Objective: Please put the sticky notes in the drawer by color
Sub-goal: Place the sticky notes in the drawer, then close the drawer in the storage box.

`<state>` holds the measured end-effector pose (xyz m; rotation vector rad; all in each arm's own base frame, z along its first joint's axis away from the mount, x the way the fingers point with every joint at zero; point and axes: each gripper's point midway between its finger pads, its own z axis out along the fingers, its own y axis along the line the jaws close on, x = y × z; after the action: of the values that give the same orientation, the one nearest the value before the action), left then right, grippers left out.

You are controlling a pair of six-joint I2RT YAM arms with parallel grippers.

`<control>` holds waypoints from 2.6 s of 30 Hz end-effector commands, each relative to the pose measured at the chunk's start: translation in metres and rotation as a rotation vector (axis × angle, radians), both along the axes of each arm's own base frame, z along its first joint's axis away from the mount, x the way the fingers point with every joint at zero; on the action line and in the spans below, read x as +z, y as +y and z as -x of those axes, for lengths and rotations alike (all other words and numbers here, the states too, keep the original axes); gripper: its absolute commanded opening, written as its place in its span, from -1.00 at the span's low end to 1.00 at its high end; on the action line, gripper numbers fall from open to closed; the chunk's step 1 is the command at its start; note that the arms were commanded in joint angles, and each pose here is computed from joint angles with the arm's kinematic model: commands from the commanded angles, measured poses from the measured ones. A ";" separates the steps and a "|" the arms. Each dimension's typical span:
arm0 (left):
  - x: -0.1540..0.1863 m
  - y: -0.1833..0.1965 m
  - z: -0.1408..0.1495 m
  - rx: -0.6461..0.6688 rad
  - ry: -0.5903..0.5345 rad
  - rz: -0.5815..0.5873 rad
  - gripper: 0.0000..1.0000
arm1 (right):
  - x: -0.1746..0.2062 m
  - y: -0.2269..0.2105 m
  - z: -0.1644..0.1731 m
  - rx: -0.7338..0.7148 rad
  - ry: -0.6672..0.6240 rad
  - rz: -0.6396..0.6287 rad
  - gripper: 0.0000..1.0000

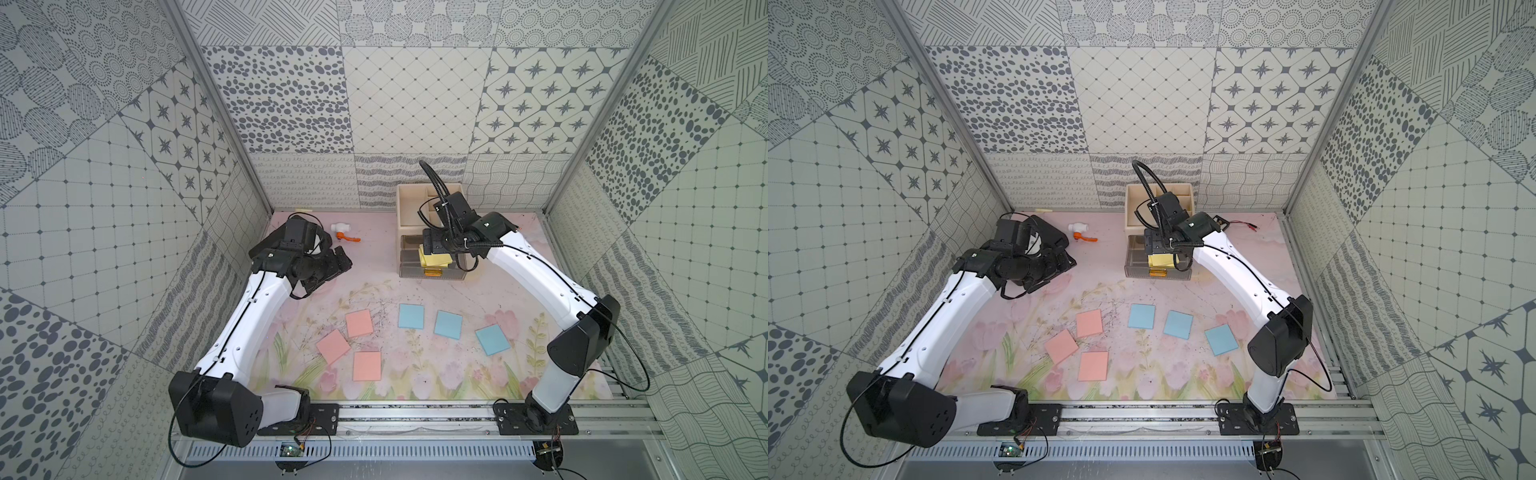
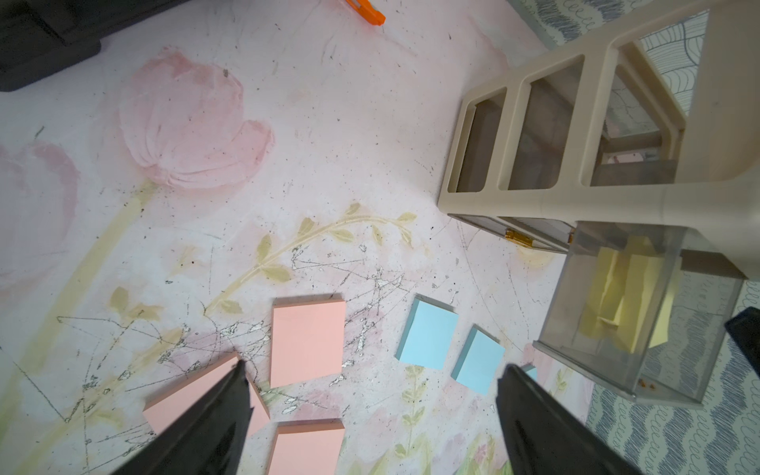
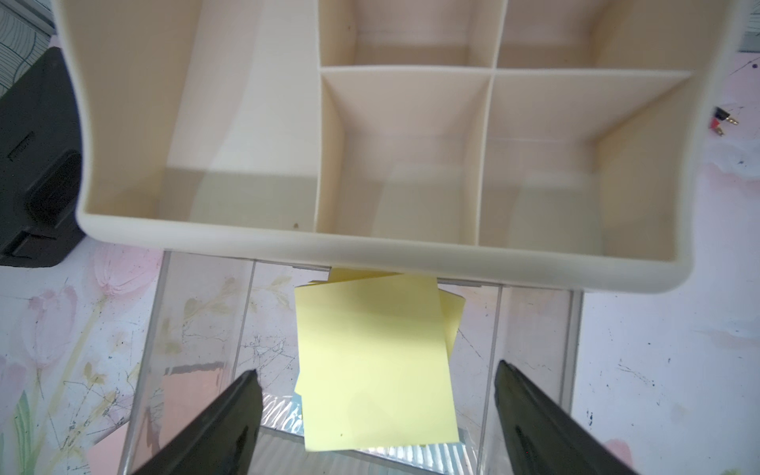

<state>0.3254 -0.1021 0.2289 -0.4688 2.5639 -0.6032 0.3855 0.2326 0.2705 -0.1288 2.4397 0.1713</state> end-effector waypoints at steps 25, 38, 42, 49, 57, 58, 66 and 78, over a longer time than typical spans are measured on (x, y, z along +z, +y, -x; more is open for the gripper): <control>0.066 -0.152 -0.150 -0.282 -0.278 -0.317 0.19 | -0.038 0.015 0.069 0.135 -0.162 -0.378 -1.00; 0.031 -0.152 -0.169 -0.264 -0.265 -0.442 0.25 | -0.039 0.034 0.044 0.168 -0.188 -0.338 -1.00; 0.023 -0.153 -0.175 -0.273 -0.260 -0.467 0.12 | -0.038 0.034 0.042 0.169 -0.194 -0.331 -1.00; 0.014 -0.157 -0.178 -0.286 -0.250 -0.461 -0.45 | -0.031 0.034 0.044 0.182 -0.205 -0.332 -1.00; 0.018 -0.156 -0.173 -0.297 -0.242 -0.455 -0.97 | -0.032 0.032 0.038 0.178 -0.231 -0.295 -1.00; 0.019 -0.156 -0.171 -0.301 -0.242 -0.452 -1.00 | -0.031 0.031 0.036 0.175 -0.239 -0.286 -1.00; 0.019 -0.162 -0.163 -0.377 -0.228 -0.440 -1.00 | -0.015 0.033 0.020 0.176 -0.299 -0.240 -1.00; 0.027 -0.170 -0.150 -0.454 -0.226 -0.398 -1.00 | -0.016 0.033 -0.013 0.145 -0.338 -0.183 -0.98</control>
<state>0.5042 -0.2667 0.2599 0.1518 2.3941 -0.1955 0.3767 0.2575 0.2184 -0.2702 2.2000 0.3665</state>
